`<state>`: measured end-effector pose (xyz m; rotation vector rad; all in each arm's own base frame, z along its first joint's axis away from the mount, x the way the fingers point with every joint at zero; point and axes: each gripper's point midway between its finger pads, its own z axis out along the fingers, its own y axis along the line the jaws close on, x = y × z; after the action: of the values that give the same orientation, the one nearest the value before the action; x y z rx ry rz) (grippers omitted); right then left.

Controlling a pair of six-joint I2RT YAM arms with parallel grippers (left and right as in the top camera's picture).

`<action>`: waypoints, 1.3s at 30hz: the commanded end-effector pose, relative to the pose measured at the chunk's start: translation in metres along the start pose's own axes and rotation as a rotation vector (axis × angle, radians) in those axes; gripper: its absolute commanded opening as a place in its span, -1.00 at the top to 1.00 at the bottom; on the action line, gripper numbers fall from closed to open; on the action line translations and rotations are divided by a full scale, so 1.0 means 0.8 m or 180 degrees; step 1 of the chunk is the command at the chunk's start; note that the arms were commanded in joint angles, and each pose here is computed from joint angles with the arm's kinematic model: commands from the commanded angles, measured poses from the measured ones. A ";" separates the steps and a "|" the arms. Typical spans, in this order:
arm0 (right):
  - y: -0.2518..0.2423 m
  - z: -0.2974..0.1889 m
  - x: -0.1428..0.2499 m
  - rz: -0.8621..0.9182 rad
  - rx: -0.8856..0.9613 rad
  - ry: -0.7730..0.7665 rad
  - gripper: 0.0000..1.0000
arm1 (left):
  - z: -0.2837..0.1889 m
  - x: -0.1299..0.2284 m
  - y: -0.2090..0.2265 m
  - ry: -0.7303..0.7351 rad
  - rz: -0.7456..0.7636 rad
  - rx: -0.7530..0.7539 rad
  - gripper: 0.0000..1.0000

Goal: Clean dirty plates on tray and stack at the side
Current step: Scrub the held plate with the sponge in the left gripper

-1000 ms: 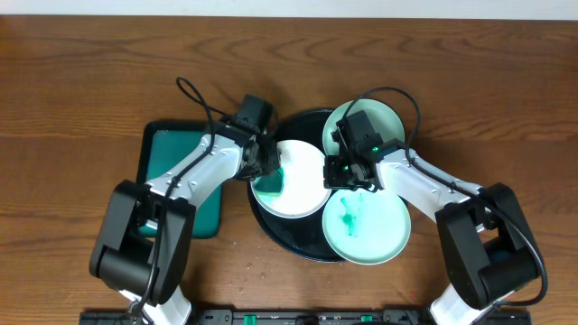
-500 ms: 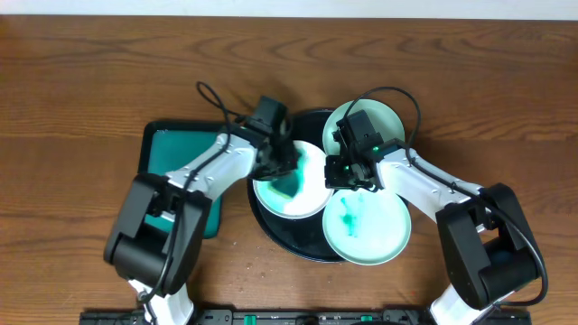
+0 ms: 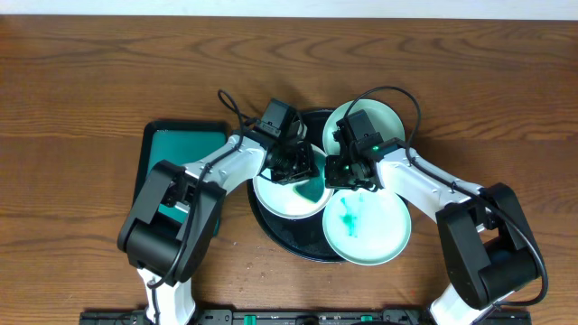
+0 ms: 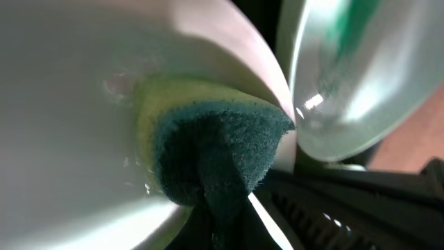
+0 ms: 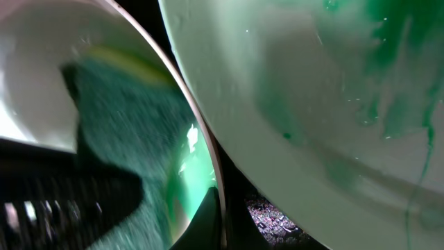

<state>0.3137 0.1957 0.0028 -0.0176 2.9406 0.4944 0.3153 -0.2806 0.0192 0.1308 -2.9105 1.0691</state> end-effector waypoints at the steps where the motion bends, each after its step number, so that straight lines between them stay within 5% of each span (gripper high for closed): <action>1: -0.009 0.014 0.017 0.0019 0.0105 0.0159 0.98 | 0.018 0.040 0.000 0.0485 -0.0232 0.0157 0.86; 8: -0.011 0.013 0.023 0.0043 0.0136 0.0216 0.98 | -0.023 0.009 0.134 -0.0087 -0.0592 -0.1360 0.86; 13: -0.012 0.013 0.023 0.0045 0.0140 0.0222 0.98 | -0.074 -0.010 0.205 -0.0335 -0.0805 -0.1988 0.86; 22: -0.013 0.013 0.022 0.0043 0.0158 0.0204 0.98 | -0.108 -0.045 0.227 -0.0597 -0.1001 -0.2019 0.86; 30: -0.013 0.013 0.023 0.0045 0.0161 0.0212 0.98 | -0.088 -0.075 0.145 -0.0658 -0.0413 -0.1662 0.86; 39: -0.014 0.013 0.025 0.0047 0.0170 0.0233 0.98 | -0.039 -0.038 0.063 -0.0185 0.0036 -0.0961 0.86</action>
<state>0.3052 0.2020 0.0027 0.0020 2.9775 0.5406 0.3487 -0.1969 0.0166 0.2517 -3.1517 0.5117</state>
